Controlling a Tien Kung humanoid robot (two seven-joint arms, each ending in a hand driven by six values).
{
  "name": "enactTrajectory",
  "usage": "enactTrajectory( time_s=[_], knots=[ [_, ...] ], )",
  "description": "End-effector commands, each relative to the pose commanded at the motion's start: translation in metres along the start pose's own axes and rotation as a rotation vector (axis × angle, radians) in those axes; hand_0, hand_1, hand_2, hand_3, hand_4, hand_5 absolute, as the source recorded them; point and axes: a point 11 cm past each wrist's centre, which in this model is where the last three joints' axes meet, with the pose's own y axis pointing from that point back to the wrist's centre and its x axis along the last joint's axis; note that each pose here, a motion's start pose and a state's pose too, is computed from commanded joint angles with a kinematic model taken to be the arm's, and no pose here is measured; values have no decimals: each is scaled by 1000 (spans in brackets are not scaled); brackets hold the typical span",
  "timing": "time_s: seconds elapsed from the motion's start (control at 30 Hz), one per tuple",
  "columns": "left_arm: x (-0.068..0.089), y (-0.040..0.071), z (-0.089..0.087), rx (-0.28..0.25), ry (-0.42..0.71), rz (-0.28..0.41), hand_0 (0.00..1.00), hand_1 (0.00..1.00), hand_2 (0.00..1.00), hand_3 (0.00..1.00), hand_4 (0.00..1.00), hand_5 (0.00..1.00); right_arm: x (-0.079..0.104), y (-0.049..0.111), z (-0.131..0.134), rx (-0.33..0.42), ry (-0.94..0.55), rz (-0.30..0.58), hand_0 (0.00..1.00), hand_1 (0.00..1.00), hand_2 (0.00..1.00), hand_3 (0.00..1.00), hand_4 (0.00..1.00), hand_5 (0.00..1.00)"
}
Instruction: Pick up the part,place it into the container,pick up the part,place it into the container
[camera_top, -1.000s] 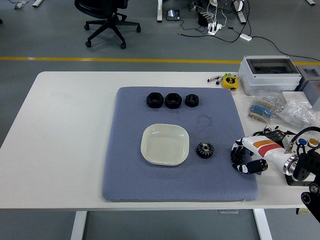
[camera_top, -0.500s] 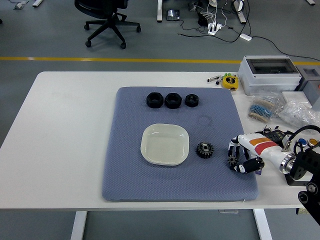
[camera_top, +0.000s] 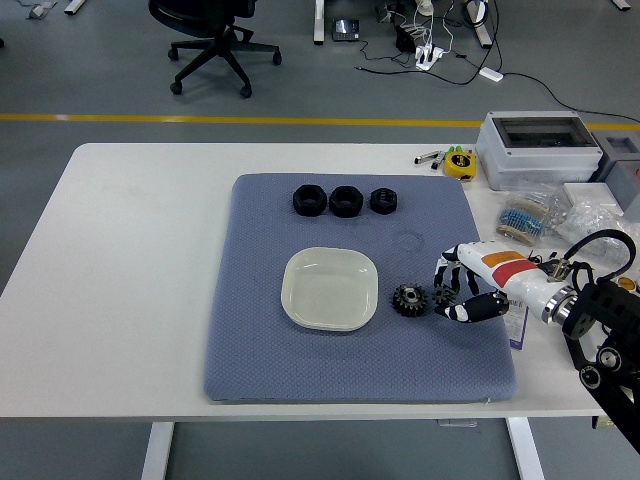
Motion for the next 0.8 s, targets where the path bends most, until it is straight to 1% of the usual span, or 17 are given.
enactTrajectory(
  time_s=[0.1,0.23,0.3,0.33,0.47,0.5,0.53,0.7,0.73,0.8],
  knots=[
    [0,0,-1,2,-1,0,674,677,691,569,641,605,9,-13,-15,41,-4,20,20,181,302,427,832,100],
    [-1,0,-2,5,-5,-2,673,676,692,569,641,604,22,-35,-39,99,12,27,20,180,302,428,836,97],
    [-1,0,-3,7,-4,-2,673,676,692,569,641,604,25,-44,-49,121,24,24,20,180,302,428,836,97],
    [-1,0,-3,7,-4,-2,674,676,692,569,641,604,26,-49,-54,131,27,19,30,183,315,444,847,95],
    [0,0,-4,9,-4,-2,674,676,692,569,641,604,22,-62,-67,155,42,-15,30,183,315,444,847,95],
    [0,0,-4,10,-3,-1,674,676,692,569,641,604,19,-65,-70,159,41,-29,30,183,315,444,847,95],
    [0,0,-4,11,-3,-1,674,676,694,569,641,605,16,-68,-74,165,43,-47,42,202,352,465,838,117],
    [1,0,-5,14,-8,0,674,676,694,569,641,605,2,-79,-92,196,68,-119,42,202,352,465,838,117],
    [1,0,-5,14,-8,0,674,676,695,569,642,604,0,-81,-94,199,75,-126,82,283,465,555,849,314],
    [1,0,-5,16,-10,1,674,676,695,569,642,604,-5,-84,-97,197,91,-149,82,283,465,555,849,314]
  ],
)
